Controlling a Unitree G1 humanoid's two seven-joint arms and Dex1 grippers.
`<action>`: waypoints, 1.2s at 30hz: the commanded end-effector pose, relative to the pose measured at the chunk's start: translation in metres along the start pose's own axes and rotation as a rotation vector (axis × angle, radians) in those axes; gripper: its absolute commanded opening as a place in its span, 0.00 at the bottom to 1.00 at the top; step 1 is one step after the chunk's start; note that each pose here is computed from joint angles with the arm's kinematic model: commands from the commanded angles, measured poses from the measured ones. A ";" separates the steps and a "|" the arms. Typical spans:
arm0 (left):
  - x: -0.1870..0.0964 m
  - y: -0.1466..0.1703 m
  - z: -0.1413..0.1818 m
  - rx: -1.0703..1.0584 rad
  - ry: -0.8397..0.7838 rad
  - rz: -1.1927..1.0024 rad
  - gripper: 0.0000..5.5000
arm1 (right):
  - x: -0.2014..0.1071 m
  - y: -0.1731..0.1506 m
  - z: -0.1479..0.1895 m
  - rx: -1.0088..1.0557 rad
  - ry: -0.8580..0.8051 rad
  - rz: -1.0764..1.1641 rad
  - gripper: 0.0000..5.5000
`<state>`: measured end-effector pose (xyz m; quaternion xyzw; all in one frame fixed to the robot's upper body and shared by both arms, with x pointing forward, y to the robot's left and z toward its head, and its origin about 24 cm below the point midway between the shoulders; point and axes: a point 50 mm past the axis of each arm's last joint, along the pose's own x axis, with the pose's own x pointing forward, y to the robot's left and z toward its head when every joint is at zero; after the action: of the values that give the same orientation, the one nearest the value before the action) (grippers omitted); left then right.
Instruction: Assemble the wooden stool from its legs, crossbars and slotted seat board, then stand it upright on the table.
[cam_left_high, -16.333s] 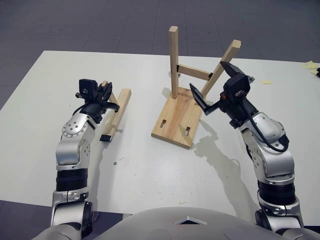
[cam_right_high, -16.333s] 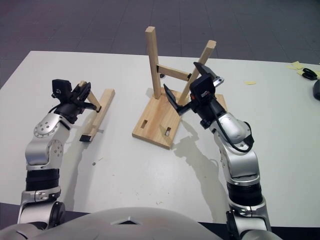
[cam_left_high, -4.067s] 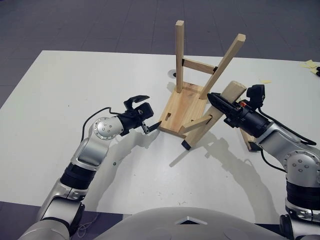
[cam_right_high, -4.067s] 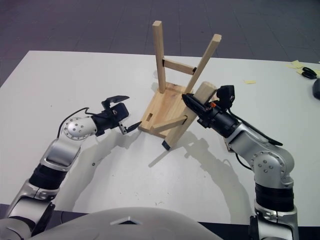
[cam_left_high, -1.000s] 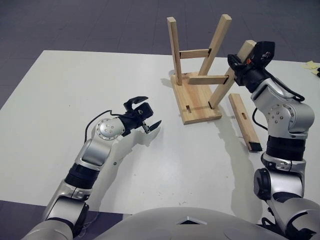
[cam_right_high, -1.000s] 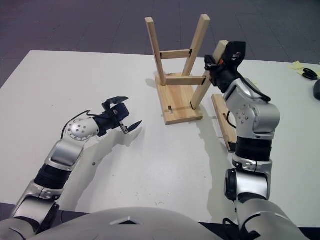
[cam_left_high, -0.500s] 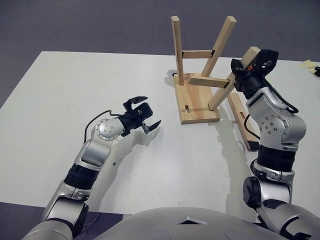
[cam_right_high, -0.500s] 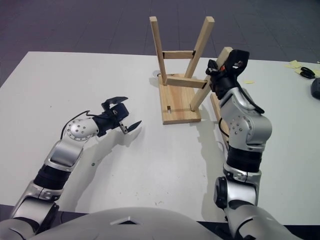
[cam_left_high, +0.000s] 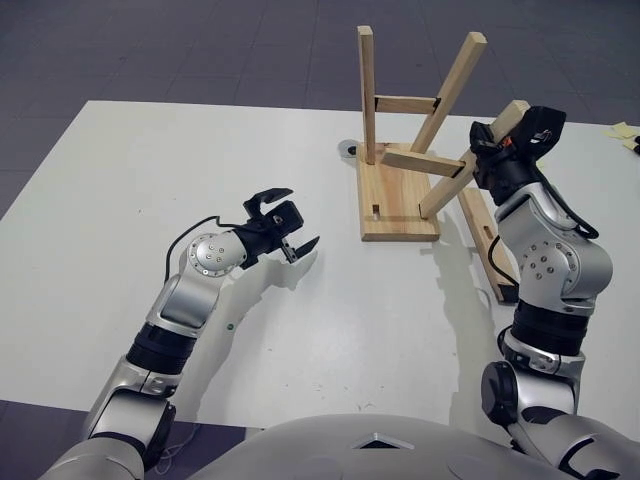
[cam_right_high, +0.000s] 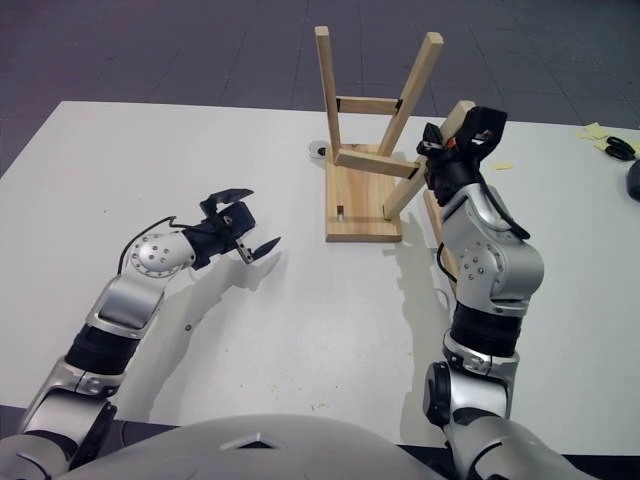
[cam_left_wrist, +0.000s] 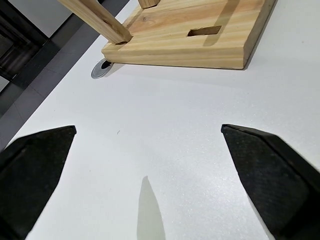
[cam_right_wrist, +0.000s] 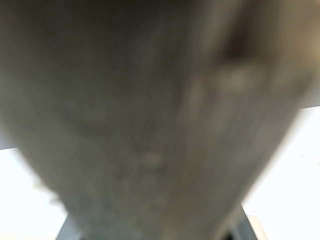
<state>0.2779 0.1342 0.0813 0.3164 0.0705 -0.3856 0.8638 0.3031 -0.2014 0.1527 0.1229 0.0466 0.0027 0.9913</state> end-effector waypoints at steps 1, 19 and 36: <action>-0.002 0.001 -0.003 0.011 0.013 0.005 0.98 | -0.002 -0.029 -0.057 0.024 0.312 -0.142 0.19; -0.001 0.002 -0.006 -0.002 0.022 0.001 0.98 | 0.008 -0.010 0.002 0.045 0.021 -0.039 0.33; 0.001 -0.003 -0.012 -0.046 0.033 -0.018 0.98 | 0.010 0.006 0.112 0.096 -0.355 0.109 0.83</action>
<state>0.2780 0.1391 0.0719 0.3018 0.0906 -0.3848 0.8675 0.3178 -0.2175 0.2593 0.1832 -0.1416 0.0369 0.9721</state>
